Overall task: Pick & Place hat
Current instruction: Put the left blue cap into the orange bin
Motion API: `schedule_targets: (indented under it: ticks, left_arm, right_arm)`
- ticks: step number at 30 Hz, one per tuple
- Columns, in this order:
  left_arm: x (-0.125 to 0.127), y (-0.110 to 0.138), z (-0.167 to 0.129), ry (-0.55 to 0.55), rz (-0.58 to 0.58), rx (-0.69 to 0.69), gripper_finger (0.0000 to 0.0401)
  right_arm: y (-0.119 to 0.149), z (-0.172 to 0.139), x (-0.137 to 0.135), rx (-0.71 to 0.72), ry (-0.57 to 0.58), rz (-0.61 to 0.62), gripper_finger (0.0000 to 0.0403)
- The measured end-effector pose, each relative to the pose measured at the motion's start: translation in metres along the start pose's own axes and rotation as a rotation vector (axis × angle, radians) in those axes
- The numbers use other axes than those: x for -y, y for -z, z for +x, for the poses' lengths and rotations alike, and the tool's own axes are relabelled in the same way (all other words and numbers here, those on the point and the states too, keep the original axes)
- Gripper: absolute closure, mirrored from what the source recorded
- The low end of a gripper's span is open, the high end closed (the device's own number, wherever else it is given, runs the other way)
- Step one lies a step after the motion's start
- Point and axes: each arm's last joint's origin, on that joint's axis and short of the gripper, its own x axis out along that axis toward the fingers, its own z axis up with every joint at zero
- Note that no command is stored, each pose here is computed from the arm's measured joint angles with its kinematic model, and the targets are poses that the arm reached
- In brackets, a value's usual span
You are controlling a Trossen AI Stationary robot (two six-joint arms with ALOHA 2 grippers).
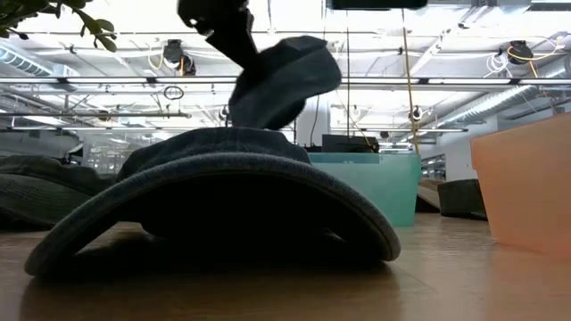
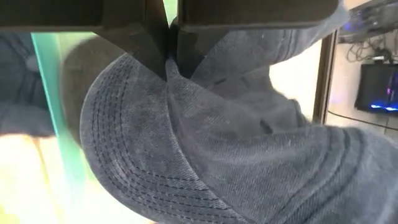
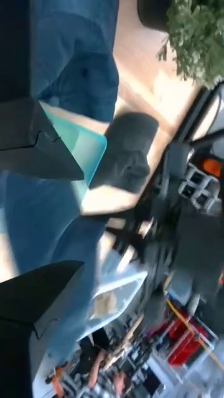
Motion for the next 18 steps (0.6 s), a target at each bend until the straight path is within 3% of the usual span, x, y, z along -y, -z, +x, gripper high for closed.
schedule_targets:
  ticks: [4, 10, 18]
  left_arm:
    - [-0.003, -0.008, 0.006, -0.002, -0.045, 0.072, 0.0389]
    - [0.005, -0.012, 0.007, 0.075, 0.002, 0.115, 0.0390]
    - [0.015, -0.016, 0.004, 0.089, 0.040, 0.149, 0.0395]
  right_arm:
    - [-0.007, 0.016, -0.011, -0.016, 0.000, -0.040, 0.0193]
    - [-0.009, 0.030, -0.015, -0.012, 0.031, -0.058, 0.0193]
    - [0.003, 0.049, -0.008, -0.038, 0.025, -0.071, 0.0193]
